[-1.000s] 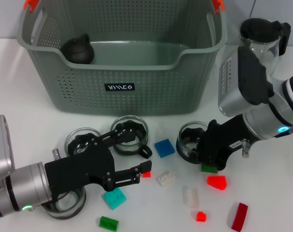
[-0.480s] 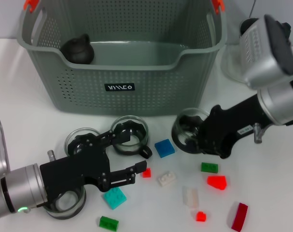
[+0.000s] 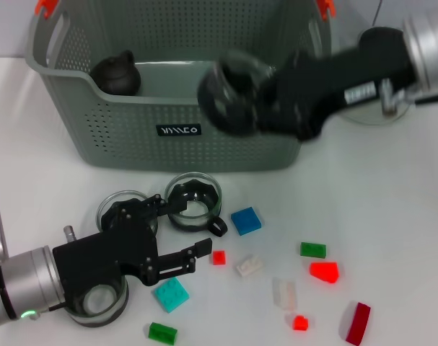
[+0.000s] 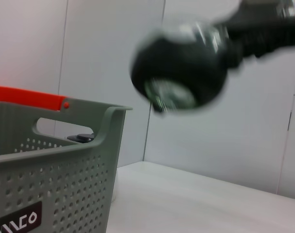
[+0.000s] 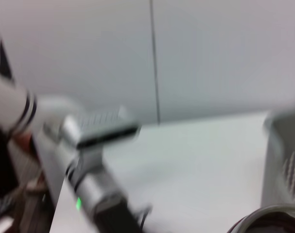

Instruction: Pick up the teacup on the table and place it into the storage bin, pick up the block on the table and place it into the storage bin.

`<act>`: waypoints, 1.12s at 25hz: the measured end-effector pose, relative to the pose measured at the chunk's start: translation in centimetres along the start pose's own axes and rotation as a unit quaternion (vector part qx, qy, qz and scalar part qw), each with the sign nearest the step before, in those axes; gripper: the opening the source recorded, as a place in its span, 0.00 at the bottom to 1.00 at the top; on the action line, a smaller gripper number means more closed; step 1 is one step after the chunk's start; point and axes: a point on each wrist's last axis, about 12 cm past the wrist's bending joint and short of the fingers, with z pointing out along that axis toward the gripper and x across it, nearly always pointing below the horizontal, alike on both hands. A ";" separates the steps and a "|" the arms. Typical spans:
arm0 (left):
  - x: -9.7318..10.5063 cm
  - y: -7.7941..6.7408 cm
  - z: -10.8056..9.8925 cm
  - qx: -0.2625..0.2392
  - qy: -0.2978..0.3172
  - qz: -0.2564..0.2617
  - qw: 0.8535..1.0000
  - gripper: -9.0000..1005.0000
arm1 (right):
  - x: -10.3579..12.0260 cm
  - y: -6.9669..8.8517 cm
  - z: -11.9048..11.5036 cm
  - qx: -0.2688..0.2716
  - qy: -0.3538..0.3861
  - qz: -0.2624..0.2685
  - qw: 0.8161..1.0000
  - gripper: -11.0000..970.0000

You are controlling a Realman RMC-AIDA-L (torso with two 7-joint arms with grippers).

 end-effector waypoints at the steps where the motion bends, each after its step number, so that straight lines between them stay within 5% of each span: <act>1: 0.0 0.0 0.0 0.000 0.000 0.000 1.000 0.76 | -0.8 -0.3 -0.3 0.005 -0.014 -0.002 1.000 0.07; 8: 0.0 -0.1 0.2 0.003 -0.001 0.001 1.000 0.76 | -6.3 -2.8 -1.1 0.068 -0.070 -0.004 0.995 0.07; 12: -0.1 -0.1 0.3 0.004 -0.001 0.001 1.000 0.76 | -8.2 -5.7 -0.3 0.162 -0.070 -0.005 0.984 0.07; 20: 0.0 -0.2 0.5 0.002 -0.008 0.011 1.000 0.75 | -7.3 -8.8 3.5 0.241 -0.005 -0.011 0.970 0.07; 28: 0.1 -0.3 0.6 0.003 -0.010 0.012 1.000 0.75 | -4.6 -9.6 8.2 0.278 0.047 -0.039 0.959 0.07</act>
